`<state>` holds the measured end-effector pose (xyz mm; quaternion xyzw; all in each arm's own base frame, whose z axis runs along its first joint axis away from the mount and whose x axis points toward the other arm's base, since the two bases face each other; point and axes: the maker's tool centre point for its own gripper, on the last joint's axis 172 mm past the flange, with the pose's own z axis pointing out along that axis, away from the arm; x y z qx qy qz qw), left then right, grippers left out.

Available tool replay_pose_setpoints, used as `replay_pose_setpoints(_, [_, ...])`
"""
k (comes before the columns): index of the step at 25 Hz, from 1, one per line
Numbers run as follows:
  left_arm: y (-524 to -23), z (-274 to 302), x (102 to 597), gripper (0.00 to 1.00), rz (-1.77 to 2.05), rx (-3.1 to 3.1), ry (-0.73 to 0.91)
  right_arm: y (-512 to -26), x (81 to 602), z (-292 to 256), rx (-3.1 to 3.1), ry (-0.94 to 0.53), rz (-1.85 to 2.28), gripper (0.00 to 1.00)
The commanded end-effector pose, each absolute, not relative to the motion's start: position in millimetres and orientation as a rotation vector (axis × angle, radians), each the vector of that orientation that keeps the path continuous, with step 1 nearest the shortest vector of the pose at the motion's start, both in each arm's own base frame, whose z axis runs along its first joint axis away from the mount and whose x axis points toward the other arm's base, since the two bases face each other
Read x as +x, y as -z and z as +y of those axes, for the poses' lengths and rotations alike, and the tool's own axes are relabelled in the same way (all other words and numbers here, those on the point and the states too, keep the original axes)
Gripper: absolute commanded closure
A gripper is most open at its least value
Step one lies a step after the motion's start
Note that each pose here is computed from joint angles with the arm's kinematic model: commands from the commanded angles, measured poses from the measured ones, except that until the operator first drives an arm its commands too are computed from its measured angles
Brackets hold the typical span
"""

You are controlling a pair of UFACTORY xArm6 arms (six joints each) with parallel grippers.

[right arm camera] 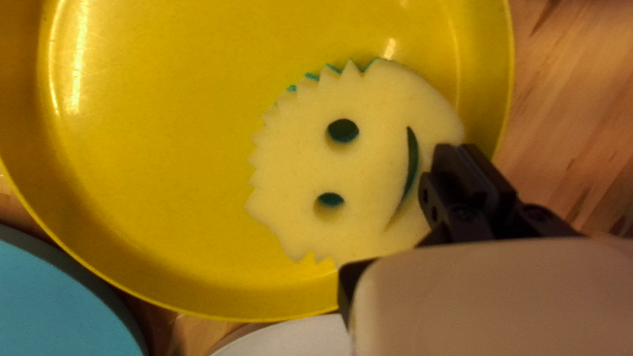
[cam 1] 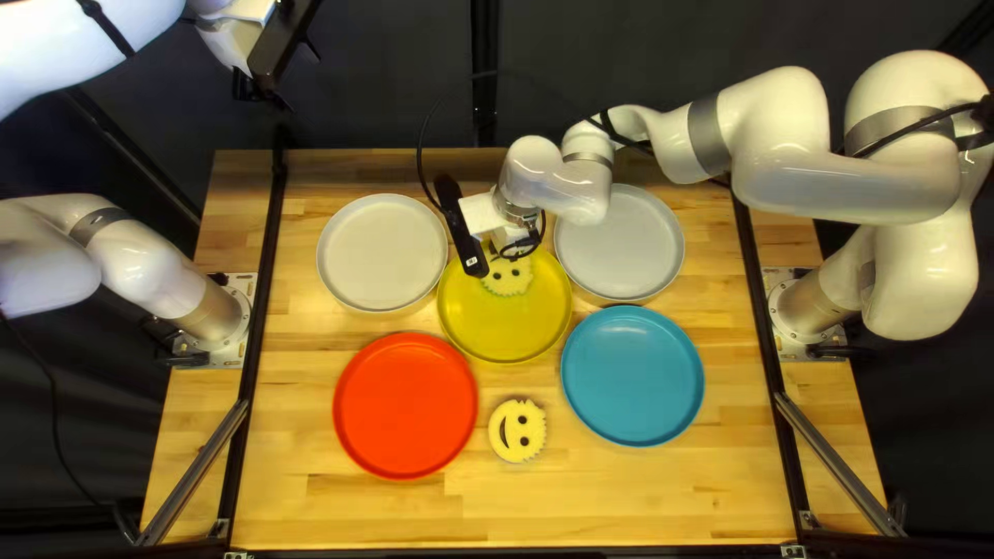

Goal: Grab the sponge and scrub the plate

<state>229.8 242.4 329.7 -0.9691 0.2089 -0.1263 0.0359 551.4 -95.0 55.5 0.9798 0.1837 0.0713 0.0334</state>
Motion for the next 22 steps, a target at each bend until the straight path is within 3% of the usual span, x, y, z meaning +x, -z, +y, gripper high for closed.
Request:
replay_pose_setpoints(1, [-329.7, 242.4, 229.8, 0.00, 0.642, -2.977, 0.388, -52.1, 547.6, -66.2, 3.006, -0.238, 0.603, 1.00])
replay_pose_setpoints(8, [-329.7, 242.4, 229.8, 0.00, 0.642, -2.977, 0.388, -47.2, 538.3, -23.7, 3.008, -0.204, 0.669, 1.00])
replay_pose_setpoints(22, [-329.7, 242.4, 229.8, 0.00, 0.642, -2.977, 0.388, -47.6, 544.7, -110.5, 3.036, -0.213, 0.631, 1.00])
